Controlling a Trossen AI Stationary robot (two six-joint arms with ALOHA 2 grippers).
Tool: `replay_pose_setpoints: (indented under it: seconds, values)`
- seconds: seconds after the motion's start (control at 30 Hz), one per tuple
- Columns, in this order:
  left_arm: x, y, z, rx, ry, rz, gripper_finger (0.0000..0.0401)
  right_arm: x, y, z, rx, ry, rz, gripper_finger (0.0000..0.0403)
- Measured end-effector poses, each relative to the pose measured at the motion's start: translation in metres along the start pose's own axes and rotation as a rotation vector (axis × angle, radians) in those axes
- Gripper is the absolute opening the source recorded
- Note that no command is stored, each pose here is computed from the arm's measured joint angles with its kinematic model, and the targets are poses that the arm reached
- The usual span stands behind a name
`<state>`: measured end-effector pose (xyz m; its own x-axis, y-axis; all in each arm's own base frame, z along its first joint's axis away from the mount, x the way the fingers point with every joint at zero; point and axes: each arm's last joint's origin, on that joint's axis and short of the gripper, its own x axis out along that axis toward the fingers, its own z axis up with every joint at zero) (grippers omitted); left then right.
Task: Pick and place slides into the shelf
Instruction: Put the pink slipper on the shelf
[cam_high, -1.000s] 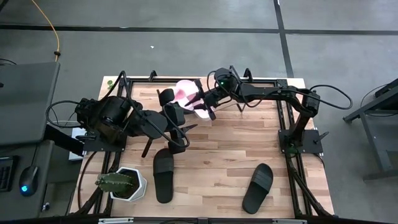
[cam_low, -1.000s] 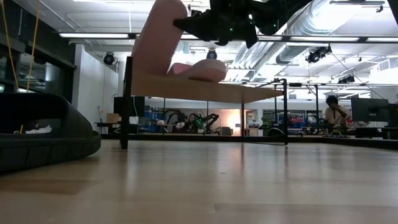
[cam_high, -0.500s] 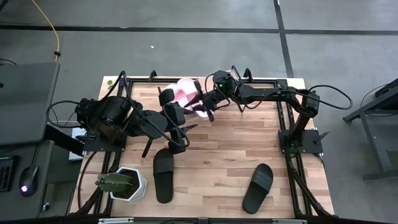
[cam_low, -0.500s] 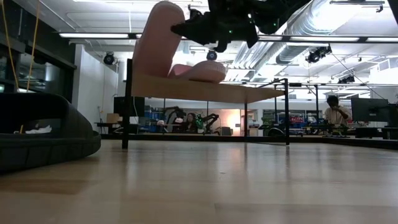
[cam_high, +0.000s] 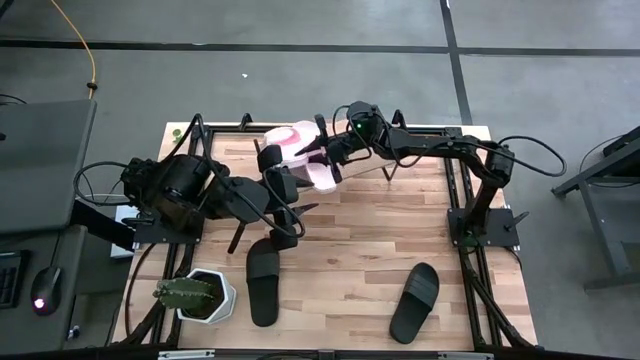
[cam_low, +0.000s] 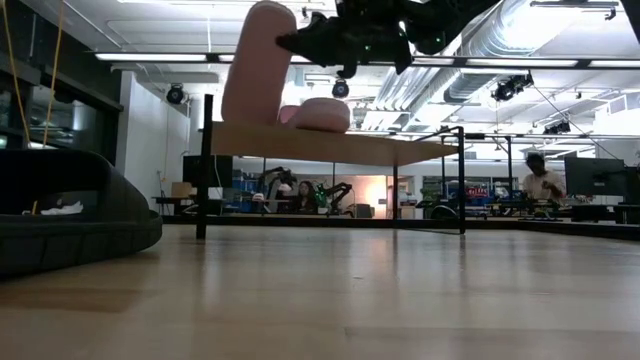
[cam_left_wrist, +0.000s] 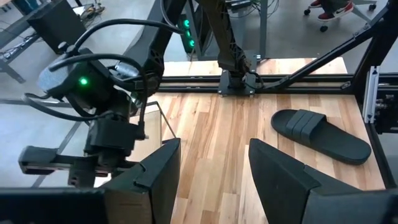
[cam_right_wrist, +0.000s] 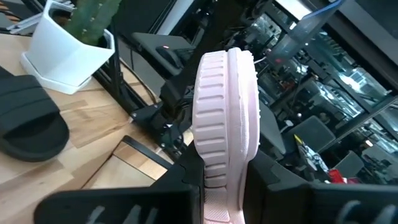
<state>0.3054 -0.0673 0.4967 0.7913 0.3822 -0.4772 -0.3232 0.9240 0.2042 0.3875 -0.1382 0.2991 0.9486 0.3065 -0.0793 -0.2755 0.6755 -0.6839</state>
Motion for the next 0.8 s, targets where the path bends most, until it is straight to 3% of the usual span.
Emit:
replay_pose_setpoints:
  seconds: [0.8]
  values:
    - [0.014, -0.009, 0.0, 0.037, 0.01, -0.002, 0.0177, 0.003, 0.006, -0.015, 0.067, 0.022, 0.066, 0.0033]
